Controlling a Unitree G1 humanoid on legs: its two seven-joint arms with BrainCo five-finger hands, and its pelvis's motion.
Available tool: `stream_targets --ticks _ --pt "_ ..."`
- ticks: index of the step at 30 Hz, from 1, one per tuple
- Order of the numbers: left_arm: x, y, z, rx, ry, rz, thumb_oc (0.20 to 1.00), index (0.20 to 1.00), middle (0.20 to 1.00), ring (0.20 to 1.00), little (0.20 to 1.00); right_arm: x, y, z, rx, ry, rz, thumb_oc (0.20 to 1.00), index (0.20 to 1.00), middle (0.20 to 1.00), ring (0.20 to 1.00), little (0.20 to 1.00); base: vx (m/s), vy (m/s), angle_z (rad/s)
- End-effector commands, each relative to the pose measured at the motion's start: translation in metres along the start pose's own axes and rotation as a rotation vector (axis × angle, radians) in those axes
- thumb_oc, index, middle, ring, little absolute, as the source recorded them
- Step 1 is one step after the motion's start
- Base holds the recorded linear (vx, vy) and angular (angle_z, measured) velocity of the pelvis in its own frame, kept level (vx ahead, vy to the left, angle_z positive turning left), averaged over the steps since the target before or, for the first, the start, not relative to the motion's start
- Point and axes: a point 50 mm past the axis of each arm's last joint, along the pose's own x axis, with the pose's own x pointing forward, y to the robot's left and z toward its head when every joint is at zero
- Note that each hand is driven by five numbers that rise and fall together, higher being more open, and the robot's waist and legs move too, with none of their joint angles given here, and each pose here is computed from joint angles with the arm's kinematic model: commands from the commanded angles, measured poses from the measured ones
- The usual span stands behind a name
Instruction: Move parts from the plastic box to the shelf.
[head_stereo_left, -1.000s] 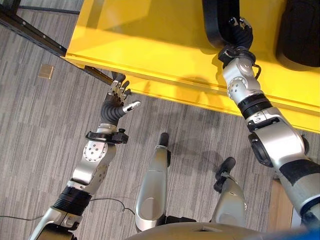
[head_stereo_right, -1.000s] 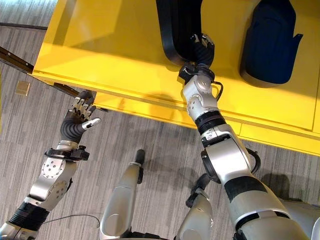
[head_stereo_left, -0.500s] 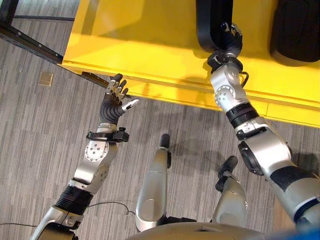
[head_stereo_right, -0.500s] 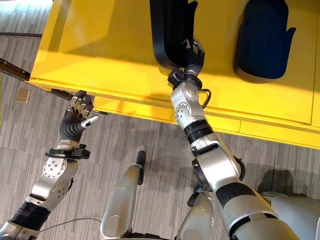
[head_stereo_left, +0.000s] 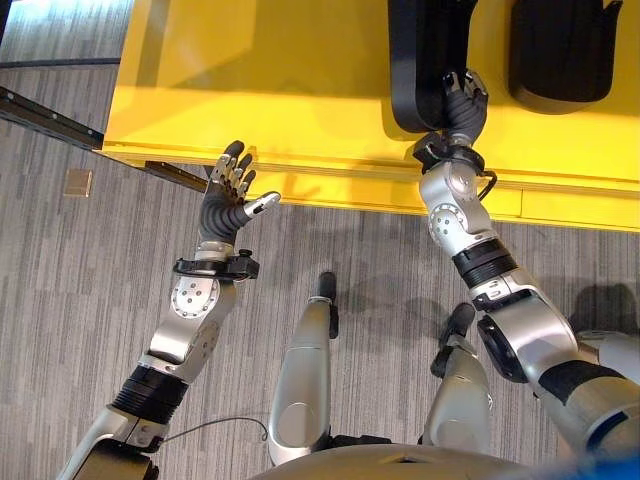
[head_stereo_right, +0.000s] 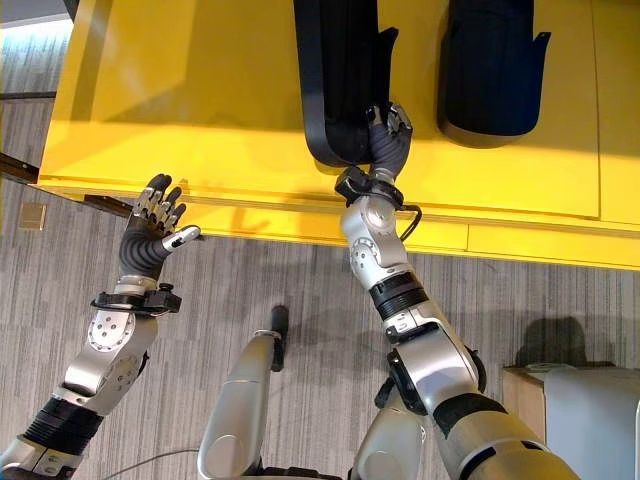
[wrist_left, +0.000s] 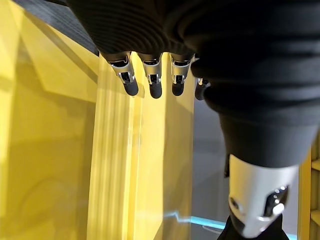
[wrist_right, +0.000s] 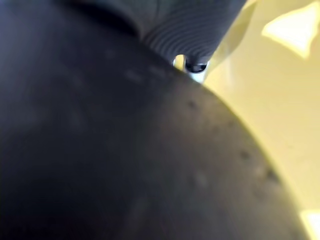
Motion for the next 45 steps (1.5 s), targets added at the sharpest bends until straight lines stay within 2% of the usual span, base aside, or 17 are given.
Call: stream_targets --ticks 1,3,9,30,45 --pt "0.001 -0.008 0.019 -0.006 -0.123 -0.035 1.0 1.0 1.0 1.0 1.0 0.002 0.01 0.037 0.079 -0.183 0.027 0.2 0.2 0.2 0.2 0.2 0.0 0.0 0.0" --pt "0.0 -0.007 0.019 0.006 -0.118 -0.04 1.0 1.0 1.0 1.0 1.0 0.006 0.003 0.047 0.063 -0.235 -0.03 0.2 0.2 0.2 0.2 0.2 0.0 0.0 0.0" --pt "-0.001 -0.006 0.021 0.016 -0.128 -0.033 1.0 1.0 1.0 1.0 1.0 0.01 0.005 0.053 0.067 -0.253 -0.052 0.2 0.2 0.2 0.2 0.2 0.0 0.0 0.0" --pt "0.005 -0.007 0.03 -0.001 -0.188 -0.038 1.0 1.0 1.0 1.0 1.0 0.031 0.024 0.055 -0.038 -0.224 -0.044 0.2 0.2 0.2 0.2 0.2 0.01 -0.002 0.03" --pt "0.007 -0.01 0.03 -0.013 -0.192 -0.04 1.0 1.0 1.0 1.0 1.0 0.034 0.021 0.049 -0.025 -0.197 -0.082 0.2 0.2 0.2 0.2 0.2 0.01 0.003 0.02"
